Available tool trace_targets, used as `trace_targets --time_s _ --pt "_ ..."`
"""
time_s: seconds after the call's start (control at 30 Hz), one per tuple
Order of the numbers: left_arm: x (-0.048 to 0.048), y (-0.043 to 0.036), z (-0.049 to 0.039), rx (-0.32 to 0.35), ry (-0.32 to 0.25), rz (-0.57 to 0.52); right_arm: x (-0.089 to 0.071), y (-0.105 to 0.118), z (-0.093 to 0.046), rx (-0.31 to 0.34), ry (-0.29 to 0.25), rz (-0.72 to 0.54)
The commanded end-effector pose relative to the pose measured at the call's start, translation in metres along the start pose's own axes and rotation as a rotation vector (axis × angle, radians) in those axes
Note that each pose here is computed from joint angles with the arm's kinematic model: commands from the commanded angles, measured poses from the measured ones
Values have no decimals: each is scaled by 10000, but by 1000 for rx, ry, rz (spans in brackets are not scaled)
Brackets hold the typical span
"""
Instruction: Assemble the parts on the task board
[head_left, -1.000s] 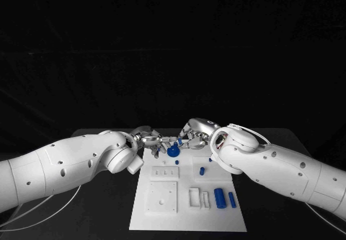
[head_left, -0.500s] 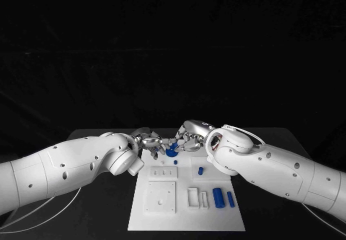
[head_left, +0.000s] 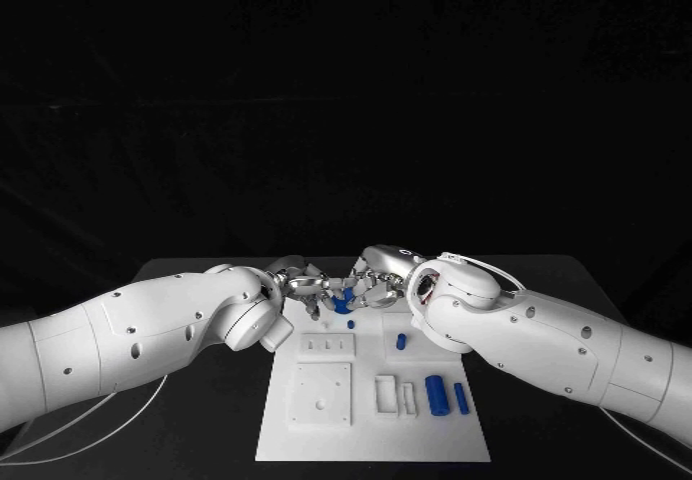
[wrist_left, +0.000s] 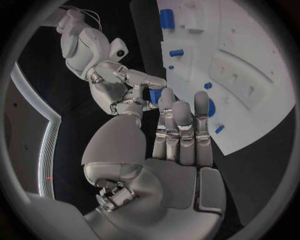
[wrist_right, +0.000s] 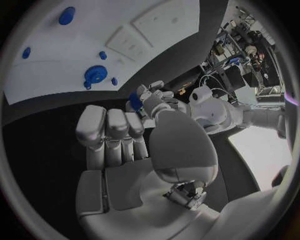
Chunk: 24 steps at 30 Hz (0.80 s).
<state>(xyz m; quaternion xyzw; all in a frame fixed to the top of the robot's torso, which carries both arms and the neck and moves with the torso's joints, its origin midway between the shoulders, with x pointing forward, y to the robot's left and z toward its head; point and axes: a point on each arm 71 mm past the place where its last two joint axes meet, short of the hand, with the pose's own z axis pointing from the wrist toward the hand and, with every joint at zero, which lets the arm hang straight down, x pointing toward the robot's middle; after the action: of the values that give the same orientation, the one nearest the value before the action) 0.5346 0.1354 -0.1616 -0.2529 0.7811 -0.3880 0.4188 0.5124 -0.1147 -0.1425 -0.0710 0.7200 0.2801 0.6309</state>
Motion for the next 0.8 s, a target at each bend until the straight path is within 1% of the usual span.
trace_targets --time_s 0.03,0.5,0.8 --pt "30 -7 8 -16 14 -1 11 21 6 -3 11 -22" --pt "48 12 25 -46 22 20 14 24 10 -1 10 -17" --pt "55 18 30 -57 23 1 17 44 7 -7 15 -16"
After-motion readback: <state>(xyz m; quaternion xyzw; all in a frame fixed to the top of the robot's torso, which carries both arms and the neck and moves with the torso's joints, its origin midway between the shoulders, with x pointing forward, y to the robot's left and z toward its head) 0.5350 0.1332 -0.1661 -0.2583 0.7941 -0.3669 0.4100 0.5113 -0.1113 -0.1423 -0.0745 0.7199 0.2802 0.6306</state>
